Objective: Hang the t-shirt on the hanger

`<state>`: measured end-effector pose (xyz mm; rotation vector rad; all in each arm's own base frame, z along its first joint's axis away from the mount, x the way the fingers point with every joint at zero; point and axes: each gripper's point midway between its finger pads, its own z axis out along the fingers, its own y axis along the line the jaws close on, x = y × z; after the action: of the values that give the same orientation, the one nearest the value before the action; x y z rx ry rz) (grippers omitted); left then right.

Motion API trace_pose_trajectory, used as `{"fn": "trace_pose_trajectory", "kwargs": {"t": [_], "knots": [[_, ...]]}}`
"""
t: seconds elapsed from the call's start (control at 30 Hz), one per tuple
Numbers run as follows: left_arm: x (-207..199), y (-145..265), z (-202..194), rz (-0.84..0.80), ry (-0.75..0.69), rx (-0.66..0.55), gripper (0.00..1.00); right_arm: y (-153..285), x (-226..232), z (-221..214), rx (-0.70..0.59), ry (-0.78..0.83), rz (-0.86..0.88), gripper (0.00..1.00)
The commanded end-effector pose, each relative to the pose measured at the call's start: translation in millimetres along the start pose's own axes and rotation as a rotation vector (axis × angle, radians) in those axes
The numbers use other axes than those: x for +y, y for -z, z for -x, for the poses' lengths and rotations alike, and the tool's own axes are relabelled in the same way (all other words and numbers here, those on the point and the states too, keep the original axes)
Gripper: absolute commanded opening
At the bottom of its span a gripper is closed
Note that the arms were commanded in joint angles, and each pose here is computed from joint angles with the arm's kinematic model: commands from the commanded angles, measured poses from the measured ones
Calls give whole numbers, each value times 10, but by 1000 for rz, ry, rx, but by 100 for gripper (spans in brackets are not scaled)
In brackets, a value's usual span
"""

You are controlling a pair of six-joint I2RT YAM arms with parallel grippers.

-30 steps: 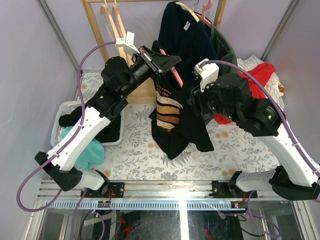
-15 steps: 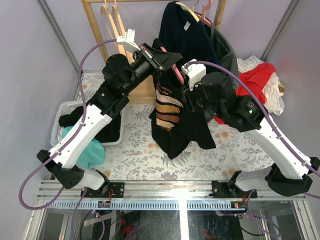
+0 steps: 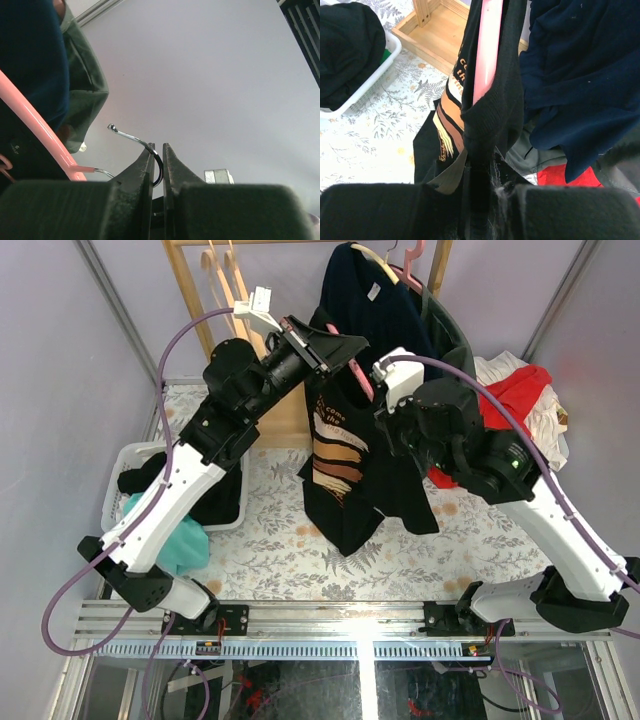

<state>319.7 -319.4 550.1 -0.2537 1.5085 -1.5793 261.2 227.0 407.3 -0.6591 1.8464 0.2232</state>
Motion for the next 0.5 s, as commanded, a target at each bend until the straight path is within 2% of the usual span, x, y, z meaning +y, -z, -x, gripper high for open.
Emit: {"fn": "trace_pose_trajectory", "kwargs": {"t": [0.0,0.13,0.2,0.3,0.47], "knots": [[-460,54,327,-114,-87,-107,13,366,-53,302,-83,-18,40,0],[-484,80,405,-75,-174,-117,46,513,-35,359,-62,-46,75,0],[-529,121,453,-60,-225,-128,54,601,-57,388,-54,-65,77,0],[-595,222,561,-32,-299,-156,61,748,-128,441,-51,-100,63,0],[-750,498,704,-16,-377,-212,63,1066,-347,690,-173,-168,9,0]]}}
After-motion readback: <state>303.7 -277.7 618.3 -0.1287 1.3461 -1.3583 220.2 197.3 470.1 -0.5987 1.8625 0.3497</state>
